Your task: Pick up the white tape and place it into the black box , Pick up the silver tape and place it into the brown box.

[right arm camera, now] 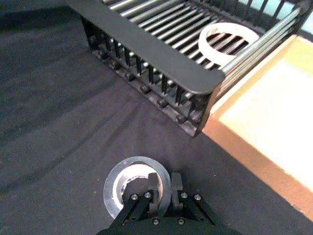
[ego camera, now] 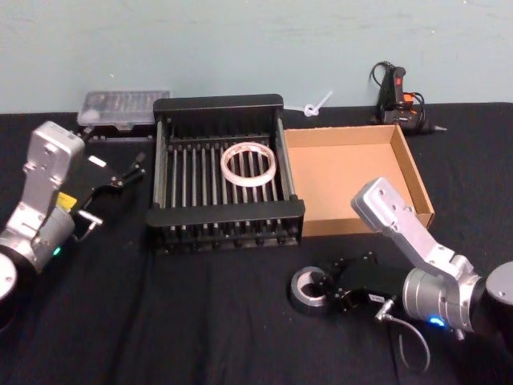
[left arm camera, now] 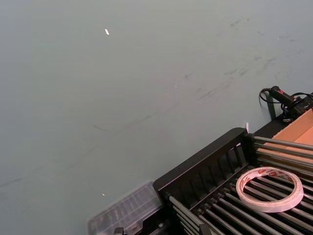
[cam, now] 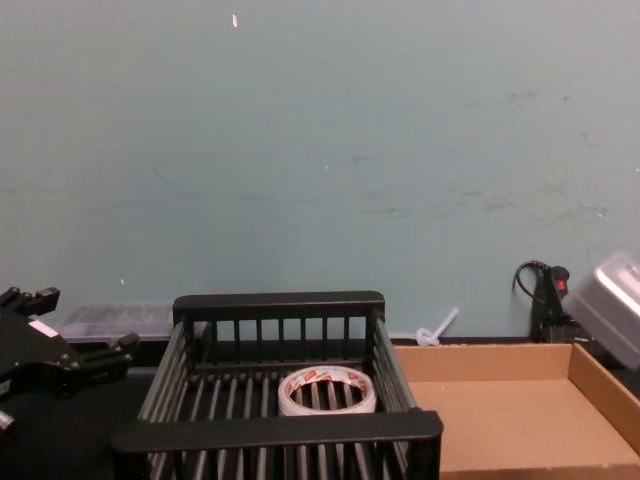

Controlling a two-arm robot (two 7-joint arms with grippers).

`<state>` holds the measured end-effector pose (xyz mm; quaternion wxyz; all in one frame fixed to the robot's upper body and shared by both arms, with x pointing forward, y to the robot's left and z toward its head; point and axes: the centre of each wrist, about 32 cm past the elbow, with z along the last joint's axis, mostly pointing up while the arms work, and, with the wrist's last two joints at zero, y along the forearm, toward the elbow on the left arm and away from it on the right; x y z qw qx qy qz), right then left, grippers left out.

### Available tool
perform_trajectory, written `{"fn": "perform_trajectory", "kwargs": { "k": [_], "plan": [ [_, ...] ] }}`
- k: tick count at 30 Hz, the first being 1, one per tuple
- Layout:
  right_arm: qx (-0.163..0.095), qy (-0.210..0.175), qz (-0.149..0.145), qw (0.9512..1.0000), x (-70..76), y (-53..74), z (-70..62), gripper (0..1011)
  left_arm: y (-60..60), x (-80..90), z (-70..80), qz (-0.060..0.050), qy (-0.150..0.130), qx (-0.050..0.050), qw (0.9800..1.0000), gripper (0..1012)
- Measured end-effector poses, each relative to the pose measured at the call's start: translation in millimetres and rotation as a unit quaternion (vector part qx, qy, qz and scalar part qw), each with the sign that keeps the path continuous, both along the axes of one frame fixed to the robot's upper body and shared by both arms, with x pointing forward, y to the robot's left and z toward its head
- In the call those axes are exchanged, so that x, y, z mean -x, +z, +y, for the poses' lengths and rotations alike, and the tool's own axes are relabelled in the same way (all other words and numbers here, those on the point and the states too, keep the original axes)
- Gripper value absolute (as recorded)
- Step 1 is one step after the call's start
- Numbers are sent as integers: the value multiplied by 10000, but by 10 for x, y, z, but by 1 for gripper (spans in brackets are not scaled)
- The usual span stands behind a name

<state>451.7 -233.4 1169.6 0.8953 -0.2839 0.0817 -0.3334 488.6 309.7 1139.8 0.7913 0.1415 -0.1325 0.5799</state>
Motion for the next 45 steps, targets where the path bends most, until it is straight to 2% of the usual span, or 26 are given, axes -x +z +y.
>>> {"fn": "perform_trajectory", "kwargs": {
  "k": [7, 12, 20, 24, 29, 36, 40, 45],
  "plan": [
    [-69, -100, -184, 9998, -18, 75, -42, 168, 0, 0, 0, 0, 0, 0, 10000, 1001],
    [-161, -334, -393, 9985, -64, 153, -102, 168, 0, 0, 0, 0, 0, 0, 10000, 1001],
    [-249, -826, -654, 9941, -207, 236, -202, 168, 0, 0, 0, 0, 0, 0, 10000, 1001],
    [-276, -1155, -770, 9899, -318, 262, -252, 168, 0, 0, 0, 0, 0, 0, 10000, 1001],
    [-200, -1447, -879, 9854, -417, 256, -268, 168, 0, 0, 0, 0, 0, 0, 10000, 1001],
    [-42, -1874, -1039, 9768, -564, 178, -251, 166, 0, 0, 0, 0, 0, 0, 10000, 1001],
    [1, -2103, -1033, 9722, -660, 117, -252, 168, 0, 0, 0, 0, 0, 0, 10000, 1001],
    [-55, -2255, -1005, 9690, -730, 93, -262, 168, 0, 0, 0, 0, 0, 0, 10000, 1001]
  ]
}}
